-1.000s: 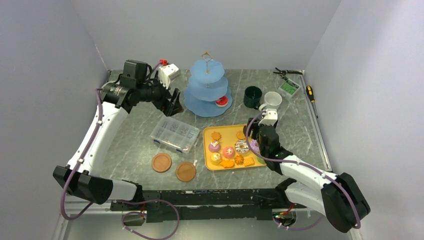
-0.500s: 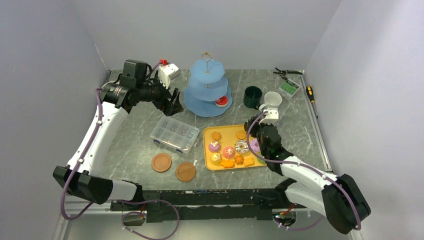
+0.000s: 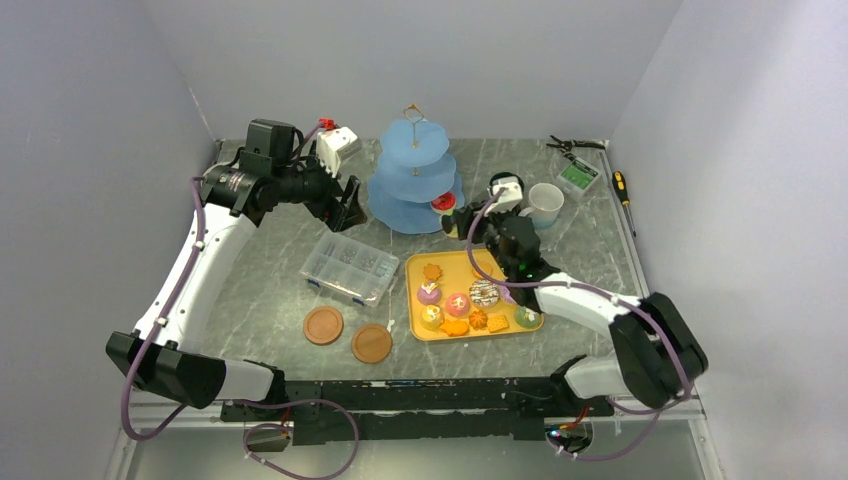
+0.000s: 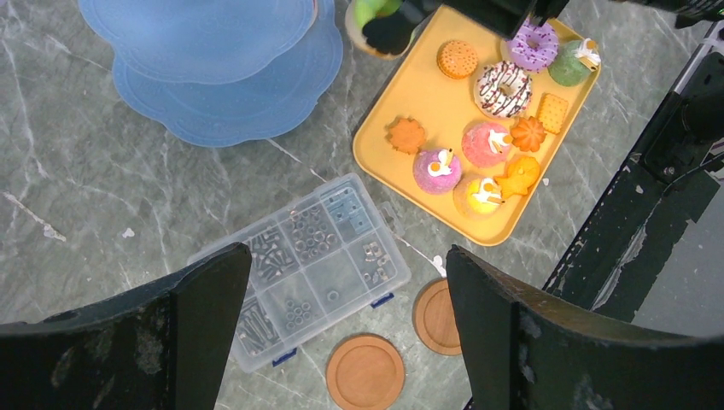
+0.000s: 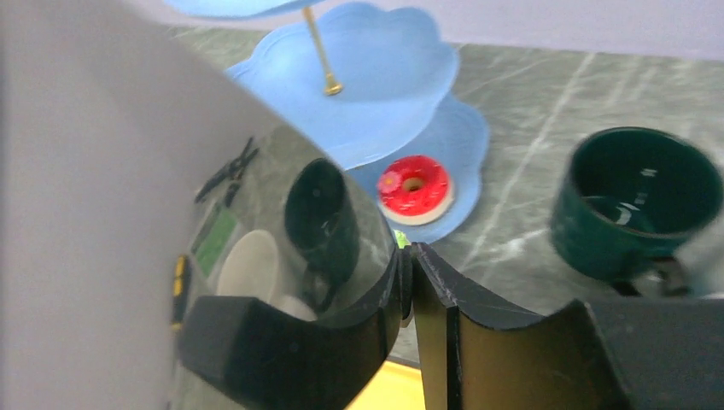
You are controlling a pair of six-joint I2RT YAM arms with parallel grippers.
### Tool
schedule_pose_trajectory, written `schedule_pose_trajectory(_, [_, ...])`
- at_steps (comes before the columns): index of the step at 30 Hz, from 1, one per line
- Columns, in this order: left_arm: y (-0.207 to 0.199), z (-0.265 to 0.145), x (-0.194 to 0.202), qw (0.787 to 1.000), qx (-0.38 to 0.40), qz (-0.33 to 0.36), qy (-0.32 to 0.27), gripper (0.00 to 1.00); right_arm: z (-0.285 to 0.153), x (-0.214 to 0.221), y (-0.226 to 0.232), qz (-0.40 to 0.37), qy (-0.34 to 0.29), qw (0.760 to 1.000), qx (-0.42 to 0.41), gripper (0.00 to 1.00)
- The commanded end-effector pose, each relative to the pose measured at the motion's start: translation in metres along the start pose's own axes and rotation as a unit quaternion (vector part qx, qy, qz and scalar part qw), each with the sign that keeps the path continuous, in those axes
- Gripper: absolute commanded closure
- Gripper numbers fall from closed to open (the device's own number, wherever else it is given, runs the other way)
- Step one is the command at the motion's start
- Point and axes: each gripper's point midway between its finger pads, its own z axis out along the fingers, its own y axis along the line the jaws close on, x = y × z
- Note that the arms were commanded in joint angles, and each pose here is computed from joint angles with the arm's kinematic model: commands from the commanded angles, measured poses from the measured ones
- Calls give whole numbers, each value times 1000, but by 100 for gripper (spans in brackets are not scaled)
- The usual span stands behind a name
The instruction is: Serve the afternoon tea
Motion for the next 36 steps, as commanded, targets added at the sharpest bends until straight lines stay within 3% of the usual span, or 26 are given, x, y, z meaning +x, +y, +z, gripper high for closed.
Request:
schedule_pose_trajectory(1, [-1, -12, -17, 999, -9, 22, -27, 10, 21, -31, 49, 26, -47, 995, -84, 50])
schedule_pose_trajectory(12, [-1, -11, -15, 999, -8, 25, -25, 10, 67, -4, 65, 36, -42, 994, -89, 50])
schedule_pose_trajectory(30, [-2, -13, -9, 999, -12, 36, -22, 9, 106, 22, 24, 23, -55, 998, -4, 50])
schedule_pose_trajectory(36, [-3, -14, -9, 999, -12, 37, -25, 8, 106, 34, 19, 13, -38, 999, -13, 40])
